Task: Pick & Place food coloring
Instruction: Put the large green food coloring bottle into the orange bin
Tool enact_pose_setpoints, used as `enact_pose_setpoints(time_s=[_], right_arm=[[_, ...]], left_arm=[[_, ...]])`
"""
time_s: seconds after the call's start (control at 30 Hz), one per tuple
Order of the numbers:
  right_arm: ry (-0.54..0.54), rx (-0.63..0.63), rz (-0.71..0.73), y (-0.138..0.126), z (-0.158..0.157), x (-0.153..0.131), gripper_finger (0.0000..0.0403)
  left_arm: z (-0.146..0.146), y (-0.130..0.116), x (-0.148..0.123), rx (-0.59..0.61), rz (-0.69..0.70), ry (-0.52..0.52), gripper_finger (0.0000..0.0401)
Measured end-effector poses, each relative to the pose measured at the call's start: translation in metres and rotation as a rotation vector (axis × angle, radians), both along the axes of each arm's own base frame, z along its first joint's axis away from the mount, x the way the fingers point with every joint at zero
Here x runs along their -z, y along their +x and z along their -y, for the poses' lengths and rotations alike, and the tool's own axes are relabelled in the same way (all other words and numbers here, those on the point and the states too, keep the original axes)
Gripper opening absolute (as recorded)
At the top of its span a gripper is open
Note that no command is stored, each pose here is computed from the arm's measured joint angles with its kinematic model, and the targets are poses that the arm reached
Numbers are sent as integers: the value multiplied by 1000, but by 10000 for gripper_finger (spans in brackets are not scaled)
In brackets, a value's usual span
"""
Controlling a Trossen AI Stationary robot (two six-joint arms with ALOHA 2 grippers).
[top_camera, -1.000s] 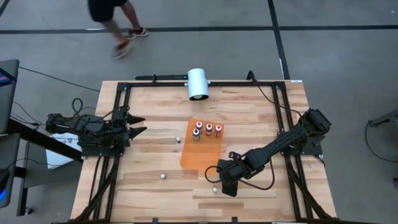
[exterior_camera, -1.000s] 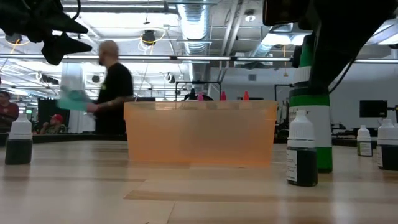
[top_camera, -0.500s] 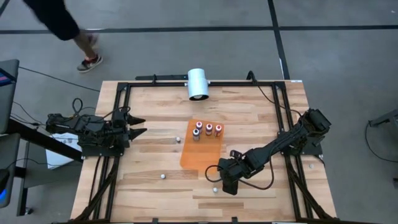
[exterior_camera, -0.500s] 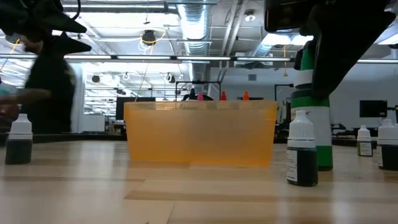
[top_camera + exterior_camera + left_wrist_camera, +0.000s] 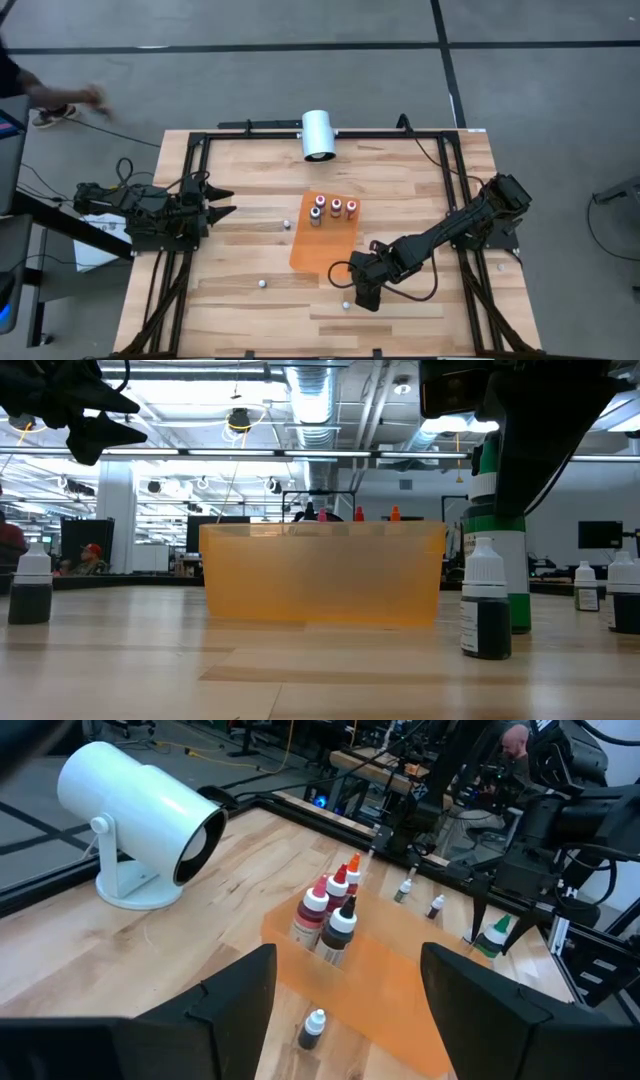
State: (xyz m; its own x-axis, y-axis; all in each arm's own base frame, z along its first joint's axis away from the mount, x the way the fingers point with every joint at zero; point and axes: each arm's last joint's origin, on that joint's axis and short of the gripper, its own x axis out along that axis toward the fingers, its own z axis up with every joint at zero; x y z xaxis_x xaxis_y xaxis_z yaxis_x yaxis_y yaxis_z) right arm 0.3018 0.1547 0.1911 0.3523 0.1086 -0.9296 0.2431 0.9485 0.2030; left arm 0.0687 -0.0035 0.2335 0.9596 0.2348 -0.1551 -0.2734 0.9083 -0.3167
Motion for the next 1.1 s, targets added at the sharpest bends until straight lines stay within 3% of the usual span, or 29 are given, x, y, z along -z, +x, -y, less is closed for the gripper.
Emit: enact_pose_setpoints(time_s=[0.37,0.73,1.1], right_arm=[[4,11,6,2,3,0,176],[4,12,8,2,3,-1,172],[1,20,-1,1,3,-1,152]], left_arm=[[0,1,1,-13,-1,16,240],[4,17,36,5,18,7,240],[6,19,41,26,6,-19,240]])
